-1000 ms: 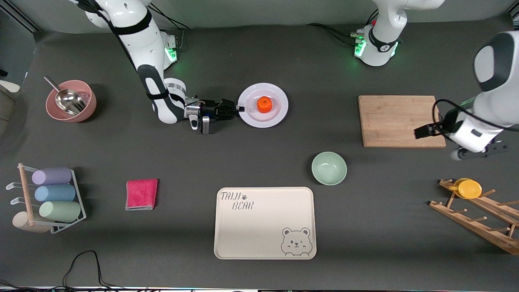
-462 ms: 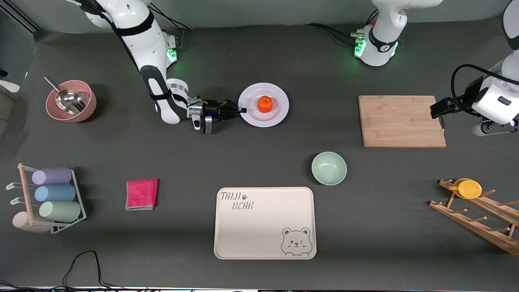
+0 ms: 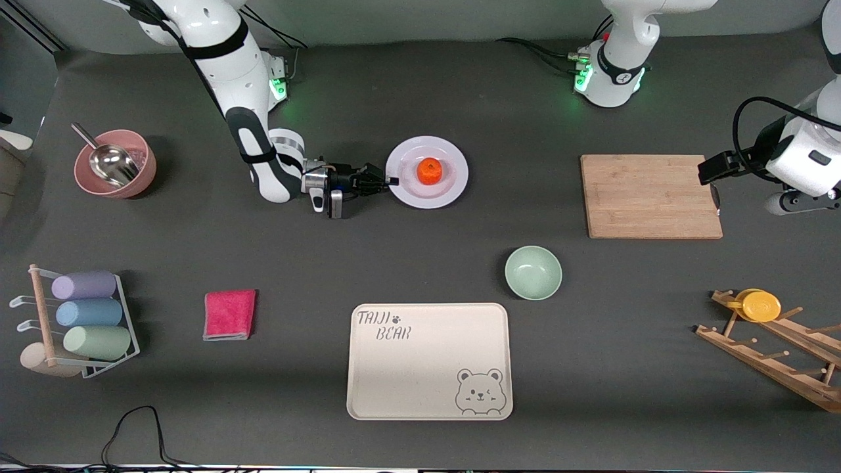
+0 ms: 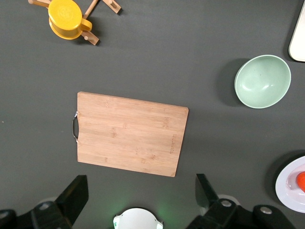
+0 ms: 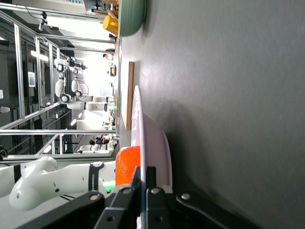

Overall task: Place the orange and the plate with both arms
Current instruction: 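Grasp the white plate rim with the right gripper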

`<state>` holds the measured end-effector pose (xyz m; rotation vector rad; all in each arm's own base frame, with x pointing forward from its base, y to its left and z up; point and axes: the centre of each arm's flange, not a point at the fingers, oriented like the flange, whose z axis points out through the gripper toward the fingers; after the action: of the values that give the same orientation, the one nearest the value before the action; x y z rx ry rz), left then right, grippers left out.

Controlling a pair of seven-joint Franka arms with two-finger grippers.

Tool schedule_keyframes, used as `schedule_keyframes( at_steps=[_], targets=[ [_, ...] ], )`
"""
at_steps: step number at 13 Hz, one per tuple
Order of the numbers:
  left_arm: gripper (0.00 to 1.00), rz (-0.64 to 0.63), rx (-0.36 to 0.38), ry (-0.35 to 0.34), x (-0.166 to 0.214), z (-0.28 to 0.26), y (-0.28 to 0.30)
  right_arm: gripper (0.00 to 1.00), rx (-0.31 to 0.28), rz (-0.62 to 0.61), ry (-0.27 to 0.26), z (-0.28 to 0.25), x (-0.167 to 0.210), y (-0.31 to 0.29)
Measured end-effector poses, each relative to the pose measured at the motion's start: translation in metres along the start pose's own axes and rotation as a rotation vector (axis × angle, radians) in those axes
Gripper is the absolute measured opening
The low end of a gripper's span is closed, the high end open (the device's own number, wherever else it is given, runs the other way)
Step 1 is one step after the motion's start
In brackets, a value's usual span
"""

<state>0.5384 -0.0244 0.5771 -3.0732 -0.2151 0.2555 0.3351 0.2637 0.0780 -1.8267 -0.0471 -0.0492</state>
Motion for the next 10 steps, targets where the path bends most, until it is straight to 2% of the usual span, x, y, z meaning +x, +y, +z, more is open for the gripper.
schedule_keyframes(
  at_steps=[5,8,10],
  targets=[
    [1.0,-0.004,0.001,-0.006,0.016,0.005,0.001,0.04,0.055,0.028,0.045,-0.007,0.036,-0.037],
    [1.0,-0.004,0.002,-0.011,0.02,0.007,0.002,0.04,0.086,0.049,0.006,-0.028,0.066,-0.08],
    [1.0,-0.005,0.002,-0.012,0.02,0.007,0.001,0.04,0.096,0.041,0.015,-0.043,0.089,-0.1]
  ],
)
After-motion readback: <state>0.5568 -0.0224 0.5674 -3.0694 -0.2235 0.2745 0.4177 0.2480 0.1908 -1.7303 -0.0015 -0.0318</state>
